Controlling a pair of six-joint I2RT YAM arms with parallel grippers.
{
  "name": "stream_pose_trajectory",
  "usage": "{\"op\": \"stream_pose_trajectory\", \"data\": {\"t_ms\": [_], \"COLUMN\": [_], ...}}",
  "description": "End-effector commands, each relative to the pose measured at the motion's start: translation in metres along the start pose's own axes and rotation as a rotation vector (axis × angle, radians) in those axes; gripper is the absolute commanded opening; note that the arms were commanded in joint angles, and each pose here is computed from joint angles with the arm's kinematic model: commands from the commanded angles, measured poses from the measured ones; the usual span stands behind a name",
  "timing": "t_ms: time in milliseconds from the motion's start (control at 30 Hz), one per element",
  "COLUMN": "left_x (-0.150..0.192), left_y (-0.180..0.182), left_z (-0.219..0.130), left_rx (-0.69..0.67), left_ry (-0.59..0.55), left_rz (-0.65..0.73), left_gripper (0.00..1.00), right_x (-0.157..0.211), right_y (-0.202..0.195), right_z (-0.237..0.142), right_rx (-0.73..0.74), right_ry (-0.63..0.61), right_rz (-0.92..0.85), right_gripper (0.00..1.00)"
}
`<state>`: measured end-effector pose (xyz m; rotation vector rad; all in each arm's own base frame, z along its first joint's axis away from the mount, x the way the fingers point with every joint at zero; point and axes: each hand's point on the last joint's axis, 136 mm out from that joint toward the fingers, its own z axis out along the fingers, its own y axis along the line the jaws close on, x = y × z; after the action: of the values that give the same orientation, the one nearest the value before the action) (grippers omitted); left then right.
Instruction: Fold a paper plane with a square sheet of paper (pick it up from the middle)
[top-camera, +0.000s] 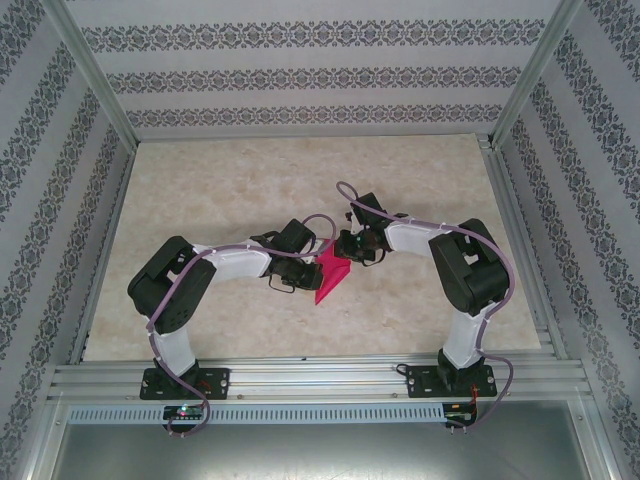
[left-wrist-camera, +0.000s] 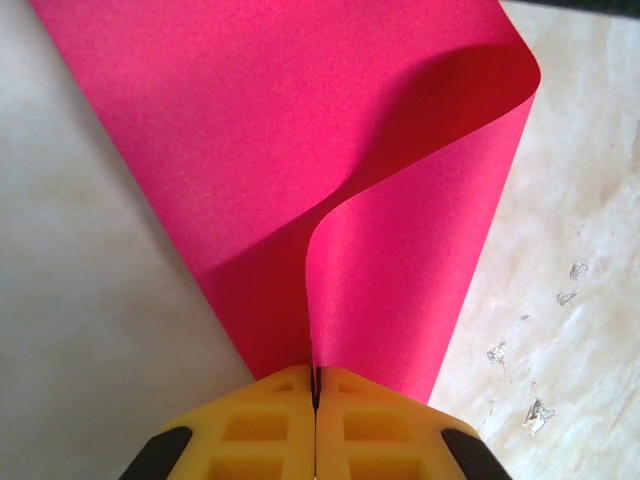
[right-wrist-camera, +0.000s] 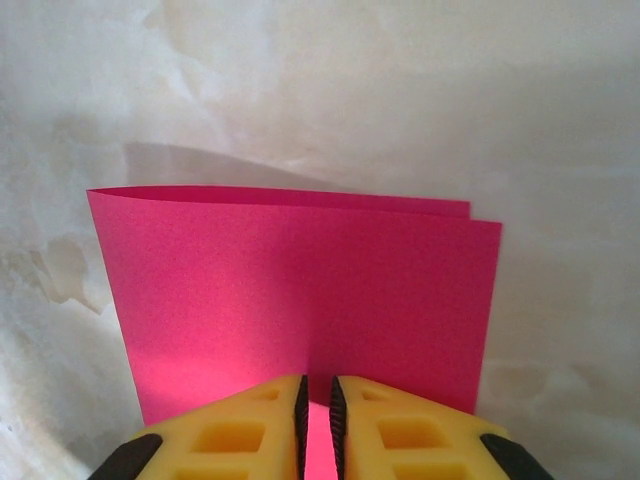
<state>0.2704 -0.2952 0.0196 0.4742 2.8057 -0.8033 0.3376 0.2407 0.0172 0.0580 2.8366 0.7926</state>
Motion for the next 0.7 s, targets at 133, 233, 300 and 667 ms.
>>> {"op": "stream_pose_trajectory", "data": {"t_ms": [133, 233, 300, 667], "left_x": [0.005, 0.005, 0.006, 0.007], "left_y": [0.013, 0.013, 0.014, 0.014], "left_z": [0.009, 0.009, 0.009, 0.009], "left_rx": [-0.020, -0.020, -0.022, -0.021], "left_ry": [0.016, 0.016, 0.015, 0.021], "left_rz": [-0.019, -0.022, -0.023, -0.016], "left_gripper": [0.07, 0.07, 0.07, 0.07], "right_x": [-0.018, -0.020, -0.014, 0.071], "right_y": [0.013, 0.016, 0.017, 0.037], "right_z": [-0.035, -0.061, -0.073, -0.064], "right_rx": [-0.030, -0.071, -0.110, -0.303], "right_ry": [-0.073, -0.153, -0.197, -0.177], "right_rz": [-0.008, 0.012, 0.028, 0.077], "right_gripper": [0.22, 0.22, 0.22, 0.09]}}
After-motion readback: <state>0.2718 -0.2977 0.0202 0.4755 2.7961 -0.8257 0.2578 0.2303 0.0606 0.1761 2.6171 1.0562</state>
